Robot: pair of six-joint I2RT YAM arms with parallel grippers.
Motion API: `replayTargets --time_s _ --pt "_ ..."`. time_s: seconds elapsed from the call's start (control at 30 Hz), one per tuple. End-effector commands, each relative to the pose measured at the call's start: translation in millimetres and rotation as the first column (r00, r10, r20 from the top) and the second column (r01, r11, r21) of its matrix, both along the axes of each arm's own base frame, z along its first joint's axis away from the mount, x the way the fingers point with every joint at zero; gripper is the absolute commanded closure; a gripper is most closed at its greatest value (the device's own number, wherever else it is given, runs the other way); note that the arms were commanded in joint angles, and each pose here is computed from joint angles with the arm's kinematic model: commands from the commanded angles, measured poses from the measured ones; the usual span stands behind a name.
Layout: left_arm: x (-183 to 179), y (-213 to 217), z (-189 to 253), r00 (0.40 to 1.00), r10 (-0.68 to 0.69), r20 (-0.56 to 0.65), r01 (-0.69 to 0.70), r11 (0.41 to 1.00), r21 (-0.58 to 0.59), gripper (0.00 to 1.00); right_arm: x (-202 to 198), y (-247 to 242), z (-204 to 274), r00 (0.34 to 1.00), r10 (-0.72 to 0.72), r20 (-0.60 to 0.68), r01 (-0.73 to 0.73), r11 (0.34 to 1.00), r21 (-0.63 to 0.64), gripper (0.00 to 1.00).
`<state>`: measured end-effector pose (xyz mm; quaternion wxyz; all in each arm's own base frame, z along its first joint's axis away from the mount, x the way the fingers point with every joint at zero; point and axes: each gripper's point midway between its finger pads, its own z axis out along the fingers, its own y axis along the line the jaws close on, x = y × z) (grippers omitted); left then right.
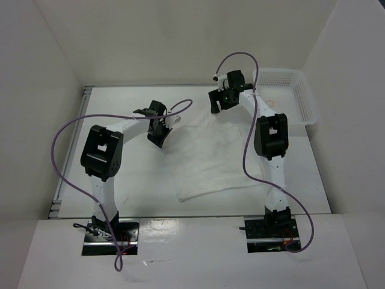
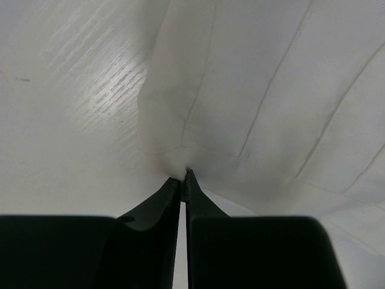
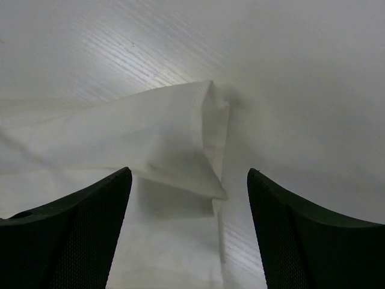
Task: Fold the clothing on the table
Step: Fold the skirt
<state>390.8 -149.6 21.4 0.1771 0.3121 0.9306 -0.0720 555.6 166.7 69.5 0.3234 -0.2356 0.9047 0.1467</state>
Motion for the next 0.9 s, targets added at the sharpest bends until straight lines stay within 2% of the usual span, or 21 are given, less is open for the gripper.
replayTargets --time_s 0.0,0.33,0.43,0.47,0.57,0.6,0.67,0.7,0.83,0.87 --pt "-3 -7 15 0.999 -0.042 0.034 0.042 0.999 -0.011 0.89 21 8 4 0.999 0.0 0.054 -0.001 1.0 0.017 0.18" --pt "-7 -9 10 0.998 -0.049 0.028 0.049 0.999 0.0 0.89 21 14 -23 1.0 0.003 0.003 -0.003 1.0 0.011 0.18" --pt "-6 -9 14 0.998 -0.049 0.036 0.049 0.999 -0.003 0.89 18 13 -37 1.0 0.009 -0.023 -0.009 1.0 0.0 0.25" --pt "-6 -9 14 0.998 -0.049 0.036 0.049 0.999 -0.003 0.89 17 15 -37 1.0 0.015 -0.024 -0.015 1.0 0.007 0.35" --pt "-6 -9 14 0.998 -0.049 0.036 0.049 0.999 -0.003 0.89 12 19 -46 0.998 0.031 -0.049 -0.031 1.0 -0.004 0.51" --pt "-6 -9 14 0.998 -0.049 0.036 0.049 0.999 -0.003 0.89 10 26 -46 0.998 0.043 -0.049 -0.043 0.999 -0.004 0.61" --pt "-6 -9 14 0.998 -0.049 0.036 0.049 0.999 -0.003 0.89 8 29 -45 0.997 0.058 -0.043 -0.059 0.998 -0.026 0.7" --pt "-6 -9 14 0.998 -0.049 0.036 0.049 0.999 -0.003 0.89 4 34 -46 0.996 0.078 -0.048 -0.08 0.996 -0.033 0.78" --pt "-6 -9 14 0.998 -0.049 0.036 0.049 0.999 -0.003 0.89 -3 49 -48 0.994 0.101 -0.048 -0.104 0.992 -0.071 1.0" --pt "-3 -8 16 0.998 -0.045 0.048 0.045 0.999 0.003 0.89 -1 48 -41 0.995 0.094 -0.033 -0.096 0.992 -0.078 1.0"
